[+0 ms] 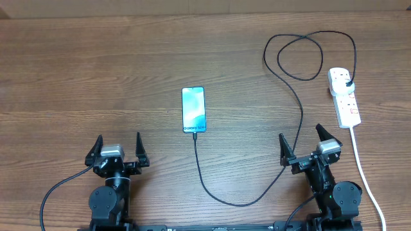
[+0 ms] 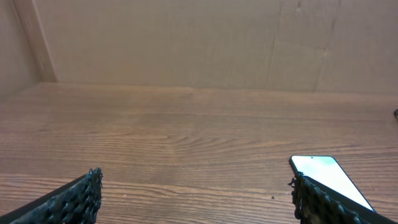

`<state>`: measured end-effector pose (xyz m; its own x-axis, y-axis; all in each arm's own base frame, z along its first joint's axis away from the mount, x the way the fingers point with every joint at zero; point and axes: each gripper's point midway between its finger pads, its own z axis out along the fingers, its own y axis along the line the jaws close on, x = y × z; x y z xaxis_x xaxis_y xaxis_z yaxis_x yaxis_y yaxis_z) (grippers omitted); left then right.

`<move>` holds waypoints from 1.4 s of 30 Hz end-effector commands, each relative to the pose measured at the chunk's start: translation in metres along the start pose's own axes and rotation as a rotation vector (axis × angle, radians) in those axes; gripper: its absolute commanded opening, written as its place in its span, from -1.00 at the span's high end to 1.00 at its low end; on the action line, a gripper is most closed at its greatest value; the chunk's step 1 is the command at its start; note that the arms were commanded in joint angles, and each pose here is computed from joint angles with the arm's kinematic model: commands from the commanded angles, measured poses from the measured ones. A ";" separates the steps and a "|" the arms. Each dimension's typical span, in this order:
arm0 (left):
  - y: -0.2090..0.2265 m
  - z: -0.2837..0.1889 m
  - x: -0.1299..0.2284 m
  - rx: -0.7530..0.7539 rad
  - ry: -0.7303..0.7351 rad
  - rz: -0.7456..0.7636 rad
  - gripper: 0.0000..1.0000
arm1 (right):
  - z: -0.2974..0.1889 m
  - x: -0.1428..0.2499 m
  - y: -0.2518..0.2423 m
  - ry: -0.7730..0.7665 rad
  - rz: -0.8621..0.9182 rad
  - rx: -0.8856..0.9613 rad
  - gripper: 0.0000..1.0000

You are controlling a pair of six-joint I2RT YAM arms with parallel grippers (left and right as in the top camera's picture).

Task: Plug charger to phone and switch on socket

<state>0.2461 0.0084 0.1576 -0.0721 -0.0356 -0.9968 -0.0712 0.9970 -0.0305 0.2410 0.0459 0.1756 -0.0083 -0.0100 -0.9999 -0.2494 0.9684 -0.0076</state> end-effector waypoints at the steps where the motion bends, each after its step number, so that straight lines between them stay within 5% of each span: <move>1: -0.001 0.000 0.000 0.009 -0.005 0.035 -0.99 | 0.000 0.002 0.000 -0.003 -0.007 0.003 -1.00; 42: 0.000 0.000 0.000 0.005 -0.006 0.035 -0.99 | 0.000 0.002 -0.002 -0.002 -0.007 0.014 -1.00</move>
<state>0.2462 0.0075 0.1575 -0.0734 -0.0185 -0.9971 -0.0646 0.9978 -0.0138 0.2412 0.0453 0.1757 -0.0074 -0.0123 -0.9999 -0.2461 0.9692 -0.0101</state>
